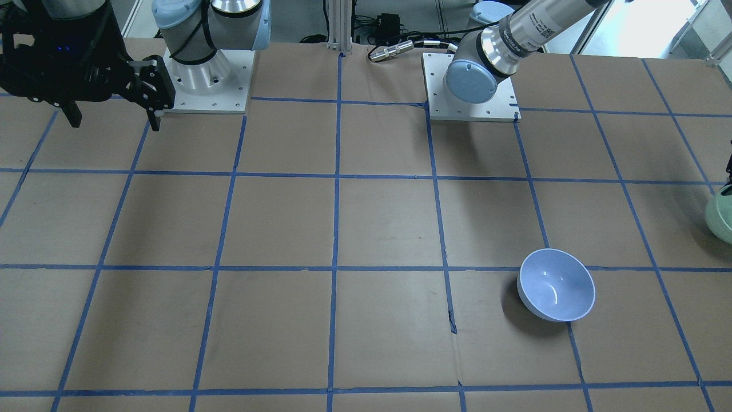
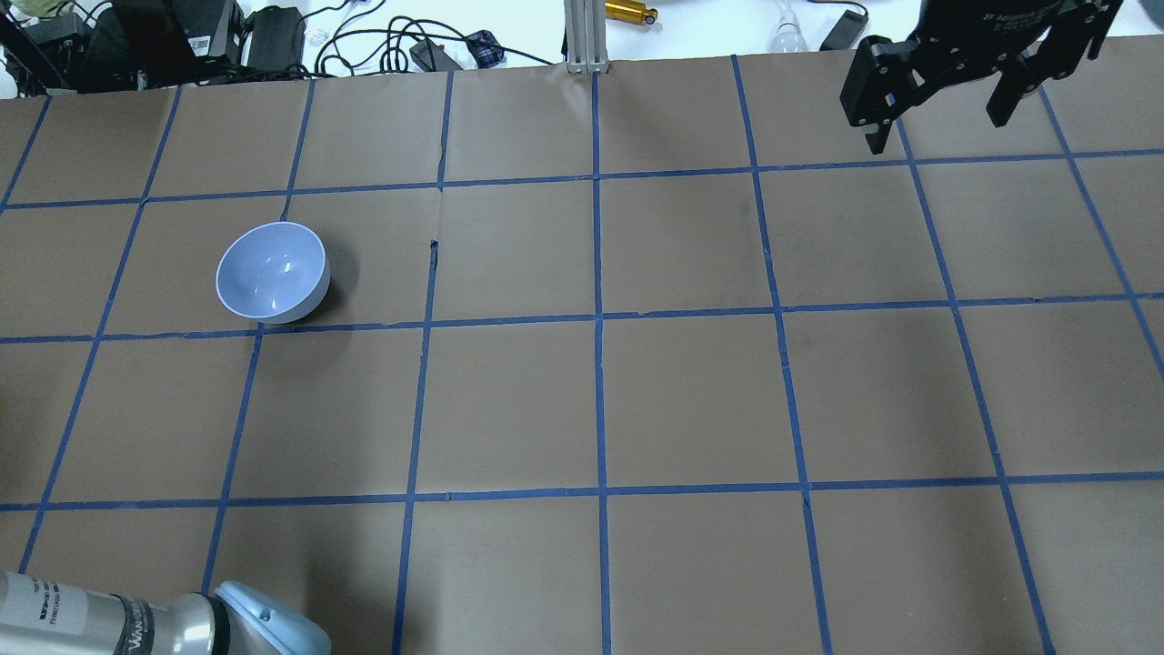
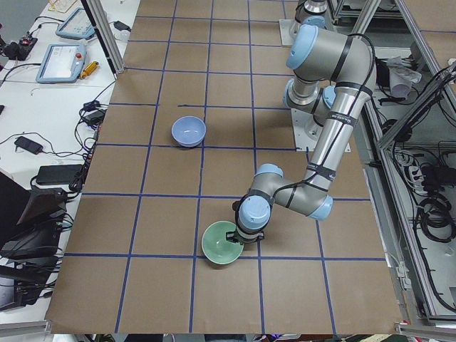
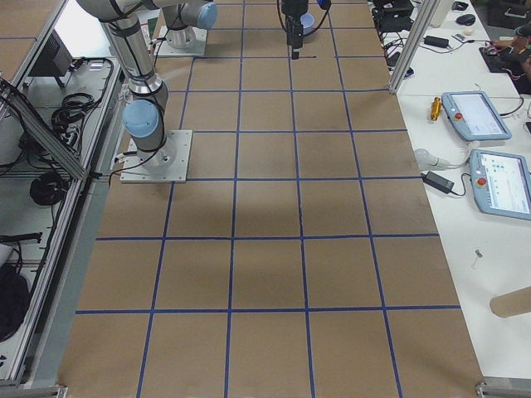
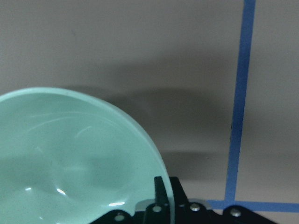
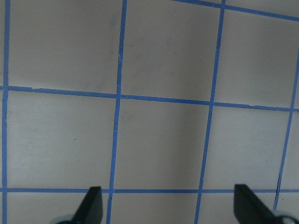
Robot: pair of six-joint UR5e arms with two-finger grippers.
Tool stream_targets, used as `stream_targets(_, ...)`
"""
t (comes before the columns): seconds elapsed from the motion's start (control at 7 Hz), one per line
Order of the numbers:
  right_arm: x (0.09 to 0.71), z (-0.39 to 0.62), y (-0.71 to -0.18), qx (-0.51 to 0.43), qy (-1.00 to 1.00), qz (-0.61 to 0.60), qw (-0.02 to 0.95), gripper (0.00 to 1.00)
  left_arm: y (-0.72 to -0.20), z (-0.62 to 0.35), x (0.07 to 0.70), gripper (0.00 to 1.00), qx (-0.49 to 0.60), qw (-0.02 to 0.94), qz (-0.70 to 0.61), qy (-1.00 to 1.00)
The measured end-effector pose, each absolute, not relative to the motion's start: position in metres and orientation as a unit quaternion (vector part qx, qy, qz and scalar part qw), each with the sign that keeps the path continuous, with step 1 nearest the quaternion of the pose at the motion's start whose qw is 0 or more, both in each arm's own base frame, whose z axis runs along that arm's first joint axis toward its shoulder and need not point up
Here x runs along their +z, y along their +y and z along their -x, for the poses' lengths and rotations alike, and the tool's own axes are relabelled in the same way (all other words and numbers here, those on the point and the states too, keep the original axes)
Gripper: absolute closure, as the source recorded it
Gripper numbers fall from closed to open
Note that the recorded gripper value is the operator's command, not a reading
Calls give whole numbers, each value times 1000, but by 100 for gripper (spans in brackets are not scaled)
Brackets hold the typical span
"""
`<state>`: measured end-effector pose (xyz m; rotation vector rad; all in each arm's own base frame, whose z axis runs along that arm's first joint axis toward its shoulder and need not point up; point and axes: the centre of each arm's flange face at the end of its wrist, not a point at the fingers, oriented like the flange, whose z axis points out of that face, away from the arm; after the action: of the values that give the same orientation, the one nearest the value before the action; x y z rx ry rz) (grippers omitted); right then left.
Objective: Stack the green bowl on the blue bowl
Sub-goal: 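Lift the green bowl with the left gripper over the blue bowl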
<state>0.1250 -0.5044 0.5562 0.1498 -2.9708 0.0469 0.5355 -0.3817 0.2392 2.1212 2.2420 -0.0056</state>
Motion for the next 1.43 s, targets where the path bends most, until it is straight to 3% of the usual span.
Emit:
stream_targets(0.57,556,-125,-504,16,-995,-50,83,0,-469,-425,326,100,-26,53,-719,692)
stream_targets(1.0,556,-125,-504,16,-995,-50,83,0,-546,-256,383,100,-46,47,-728,682)
stream_targets(1.43,556,-125,-504,16,-995,-50,83,0,-578,-91,391,100,-47,14,-728,684)
